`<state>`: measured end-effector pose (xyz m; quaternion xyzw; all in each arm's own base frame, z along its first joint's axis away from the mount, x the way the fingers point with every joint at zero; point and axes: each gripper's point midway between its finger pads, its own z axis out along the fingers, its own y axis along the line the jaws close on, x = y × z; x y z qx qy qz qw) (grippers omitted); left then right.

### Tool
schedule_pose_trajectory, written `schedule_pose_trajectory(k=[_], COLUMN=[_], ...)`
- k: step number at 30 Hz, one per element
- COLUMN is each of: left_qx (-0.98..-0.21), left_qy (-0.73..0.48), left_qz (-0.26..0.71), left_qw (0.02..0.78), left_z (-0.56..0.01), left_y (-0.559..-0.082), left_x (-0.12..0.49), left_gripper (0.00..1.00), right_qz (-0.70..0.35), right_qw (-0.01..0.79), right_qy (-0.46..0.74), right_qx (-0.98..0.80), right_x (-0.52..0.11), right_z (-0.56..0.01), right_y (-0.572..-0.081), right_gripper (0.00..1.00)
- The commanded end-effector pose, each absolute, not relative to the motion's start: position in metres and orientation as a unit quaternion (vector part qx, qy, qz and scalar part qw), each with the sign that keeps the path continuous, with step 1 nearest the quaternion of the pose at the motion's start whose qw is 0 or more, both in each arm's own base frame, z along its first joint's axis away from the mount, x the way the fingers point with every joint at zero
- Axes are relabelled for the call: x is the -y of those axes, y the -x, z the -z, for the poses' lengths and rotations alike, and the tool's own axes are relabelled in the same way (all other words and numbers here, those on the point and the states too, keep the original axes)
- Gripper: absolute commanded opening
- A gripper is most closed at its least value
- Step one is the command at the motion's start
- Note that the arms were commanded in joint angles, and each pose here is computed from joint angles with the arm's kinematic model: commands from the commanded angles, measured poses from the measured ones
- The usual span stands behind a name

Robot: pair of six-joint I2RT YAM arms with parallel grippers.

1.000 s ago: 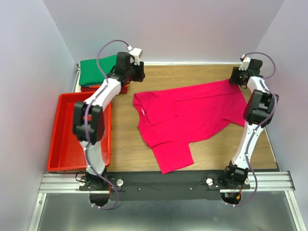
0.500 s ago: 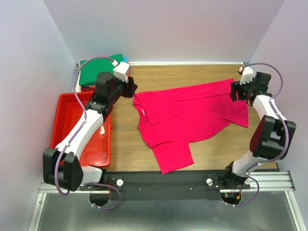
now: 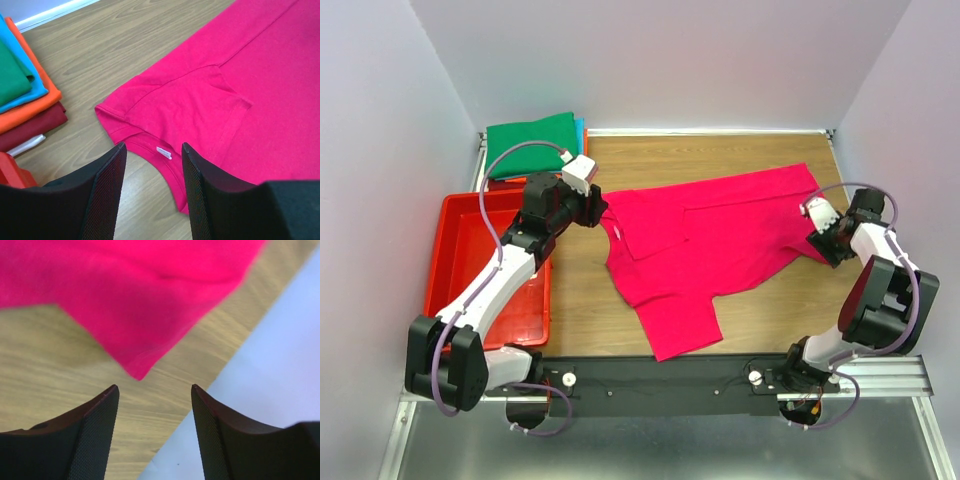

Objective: Fold and stack the t-shirts
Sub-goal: Fold the tshirt

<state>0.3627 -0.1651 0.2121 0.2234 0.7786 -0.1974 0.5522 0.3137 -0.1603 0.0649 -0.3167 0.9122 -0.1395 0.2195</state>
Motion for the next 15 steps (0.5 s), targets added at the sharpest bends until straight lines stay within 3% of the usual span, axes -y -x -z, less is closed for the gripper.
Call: schedule_pose_trajectory(k=[1,8,15], left_qx=[-0.765,-0.77,-0.772], left_qy=[-0.243,-0.241,-0.244], left_qz=[0.212,0.209,0.212], left_qw=[0.557,0.553,0.547], left_z=[-0.216,-0.21,-0.206], left_y=[-0.362,-0.36,-0.361], left_x=[0.175,0.173,0.175], left_gripper=[0.56,0.56,0.56], right_qz=[0.14,0.101,0.069], right_qw=[0.143,0.141,0.141], right_qy=[0.408,0.436,0.443], right_qx=[-0.891,-0.883,-0.883], right_x=[0.165,0.154,0.145], right_z=[-0.045,-0.026,-0.011], right_y=[-0.289,-0.288,-0.287], right_gripper=[0.64,0.54,0.51])
